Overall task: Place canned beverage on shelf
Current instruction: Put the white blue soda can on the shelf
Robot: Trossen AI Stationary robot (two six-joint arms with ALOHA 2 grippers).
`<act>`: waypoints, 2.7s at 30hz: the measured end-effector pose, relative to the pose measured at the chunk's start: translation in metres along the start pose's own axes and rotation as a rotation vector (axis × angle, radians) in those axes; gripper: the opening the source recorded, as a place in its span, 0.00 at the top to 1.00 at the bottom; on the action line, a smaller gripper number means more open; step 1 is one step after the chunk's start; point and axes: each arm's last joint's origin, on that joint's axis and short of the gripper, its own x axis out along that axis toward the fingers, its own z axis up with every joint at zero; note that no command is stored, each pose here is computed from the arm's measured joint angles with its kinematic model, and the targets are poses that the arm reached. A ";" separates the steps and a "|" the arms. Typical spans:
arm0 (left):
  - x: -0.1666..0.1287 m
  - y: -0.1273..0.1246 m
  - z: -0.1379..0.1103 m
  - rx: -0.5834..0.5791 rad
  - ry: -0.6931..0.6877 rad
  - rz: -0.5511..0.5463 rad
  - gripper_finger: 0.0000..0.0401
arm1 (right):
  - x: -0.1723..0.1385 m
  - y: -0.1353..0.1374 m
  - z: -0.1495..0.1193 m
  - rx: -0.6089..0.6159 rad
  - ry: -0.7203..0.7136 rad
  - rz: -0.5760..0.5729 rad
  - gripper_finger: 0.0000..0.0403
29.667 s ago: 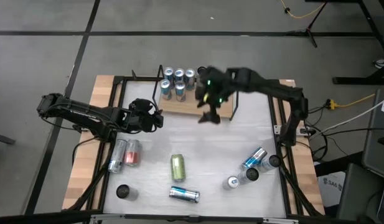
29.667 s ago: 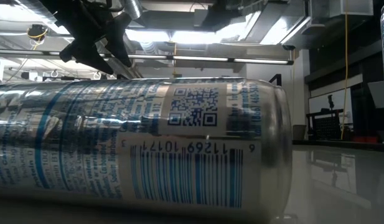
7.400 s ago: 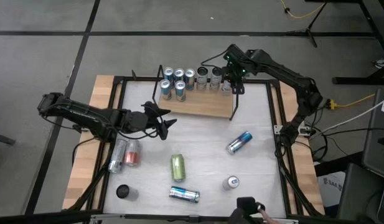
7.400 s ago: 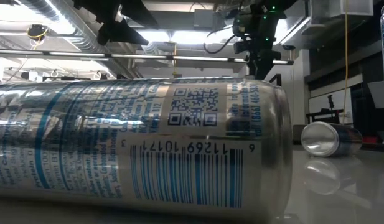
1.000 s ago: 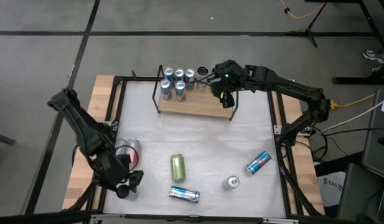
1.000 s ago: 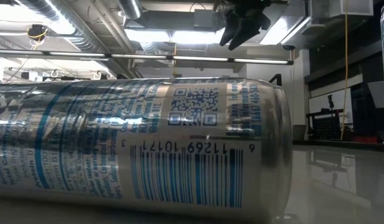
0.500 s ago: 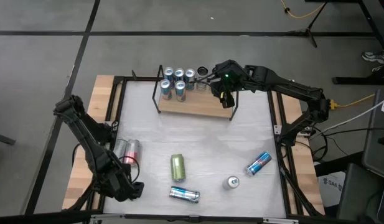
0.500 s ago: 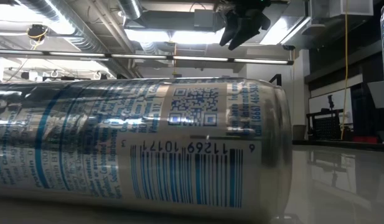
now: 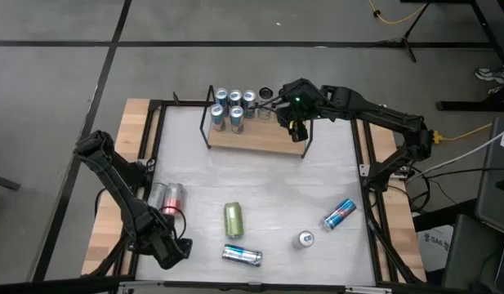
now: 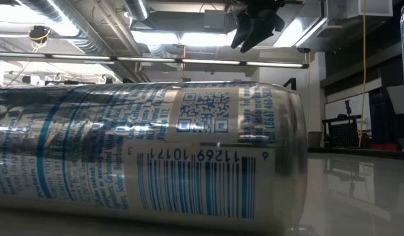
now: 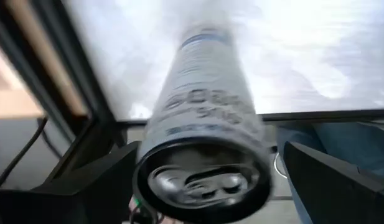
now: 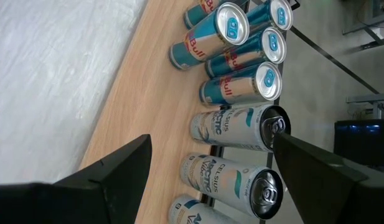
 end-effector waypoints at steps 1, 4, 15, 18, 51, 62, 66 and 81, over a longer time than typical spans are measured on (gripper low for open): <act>0.000 -0.001 0.000 0.023 -0.009 -0.017 0.05 | 0.000 0.000 0.000 0.000 0.000 0.000 0.20; 0.000 -0.002 0.001 0.068 -0.042 -0.055 0.05 | 0.000 0.000 0.000 0.000 0.000 0.000 0.20; 0.000 -0.002 0.001 0.097 -0.036 -0.048 0.05 | 0.000 0.000 0.000 0.000 0.001 0.000 0.20; 0.000 -0.002 0.001 0.083 -0.038 -0.045 0.06 | 0.000 0.000 0.000 0.000 0.000 0.000 0.20; -0.065 -0.019 0.104 0.398 -0.337 0.049 0.42 | 0.000 0.000 0.000 0.000 -0.002 -0.002 0.20; -0.108 -0.038 0.205 0.849 -0.398 0.070 0.42 | 0.000 0.000 0.002 0.002 -0.056 0.037 0.20; -0.121 -0.042 0.235 0.990 -0.470 0.035 0.42 | 0.000 0.000 0.004 0.004 -0.084 0.040 0.20; -0.125 -0.036 0.248 1.590 -0.473 0.263 0.37 | 0.000 -0.002 0.008 0.057 -0.157 0.057 0.20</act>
